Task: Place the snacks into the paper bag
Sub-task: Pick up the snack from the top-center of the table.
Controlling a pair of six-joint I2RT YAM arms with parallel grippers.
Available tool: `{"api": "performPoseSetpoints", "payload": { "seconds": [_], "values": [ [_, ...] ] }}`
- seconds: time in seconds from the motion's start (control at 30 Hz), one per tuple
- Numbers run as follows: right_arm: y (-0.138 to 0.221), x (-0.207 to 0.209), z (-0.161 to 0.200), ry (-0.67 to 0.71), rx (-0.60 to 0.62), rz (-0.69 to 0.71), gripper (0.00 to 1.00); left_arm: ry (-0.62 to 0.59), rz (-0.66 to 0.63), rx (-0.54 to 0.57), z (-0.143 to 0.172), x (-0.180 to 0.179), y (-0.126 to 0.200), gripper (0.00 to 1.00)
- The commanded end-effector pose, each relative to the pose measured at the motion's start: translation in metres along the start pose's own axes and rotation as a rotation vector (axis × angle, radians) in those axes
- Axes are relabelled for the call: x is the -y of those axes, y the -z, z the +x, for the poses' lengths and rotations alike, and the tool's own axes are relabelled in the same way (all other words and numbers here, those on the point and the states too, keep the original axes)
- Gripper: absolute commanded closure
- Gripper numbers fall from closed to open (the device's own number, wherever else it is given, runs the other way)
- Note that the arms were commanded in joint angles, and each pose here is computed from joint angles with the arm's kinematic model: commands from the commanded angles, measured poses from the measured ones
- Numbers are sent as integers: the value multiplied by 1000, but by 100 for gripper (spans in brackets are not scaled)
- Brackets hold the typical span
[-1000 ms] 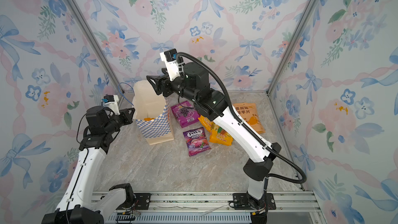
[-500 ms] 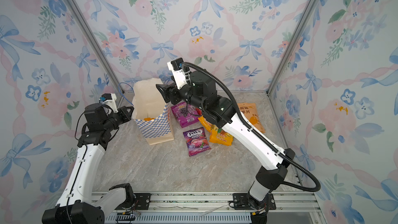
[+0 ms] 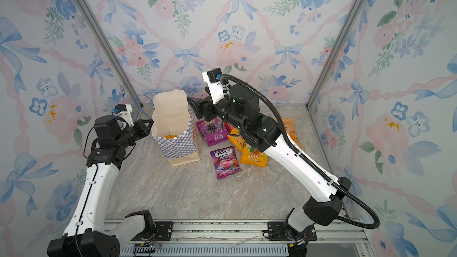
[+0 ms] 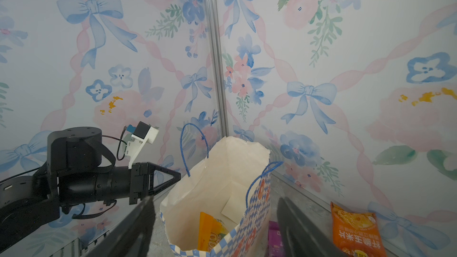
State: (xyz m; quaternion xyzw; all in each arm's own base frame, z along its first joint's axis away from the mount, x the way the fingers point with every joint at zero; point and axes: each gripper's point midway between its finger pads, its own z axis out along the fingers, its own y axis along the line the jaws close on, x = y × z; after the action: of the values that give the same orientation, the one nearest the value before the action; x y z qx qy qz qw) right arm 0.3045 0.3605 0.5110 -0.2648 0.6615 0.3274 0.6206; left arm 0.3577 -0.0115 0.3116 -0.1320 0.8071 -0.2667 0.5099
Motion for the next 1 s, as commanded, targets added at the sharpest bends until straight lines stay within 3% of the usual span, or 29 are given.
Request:
{"api": "performPoseSetpoints", "payload": {
  "seconds": [0.0, 0.1, 0.47, 0.77, 0.97],
  "values": [
    [7, 3, -10, -15, 38, 1, 20, 21, 16, -10, -3, 5, 1, 85],
    [8, 3, -12, -17, 42, 1, 20, 25, 1, -6, -4, 3, 2, 78],
    [9, 3, -12, -26, 45, -3, 20, 23, -19, 1, -5, 0, 4, 73],
    [8, 3, -10, -29, 43, -3, 20, -14, -130, 52, -17, -10, 17, 61],
    [7, 3, -11, -35, 48, -3, 19, -12, -162, 37, -13, -20, 12, 60]
  ]
}}
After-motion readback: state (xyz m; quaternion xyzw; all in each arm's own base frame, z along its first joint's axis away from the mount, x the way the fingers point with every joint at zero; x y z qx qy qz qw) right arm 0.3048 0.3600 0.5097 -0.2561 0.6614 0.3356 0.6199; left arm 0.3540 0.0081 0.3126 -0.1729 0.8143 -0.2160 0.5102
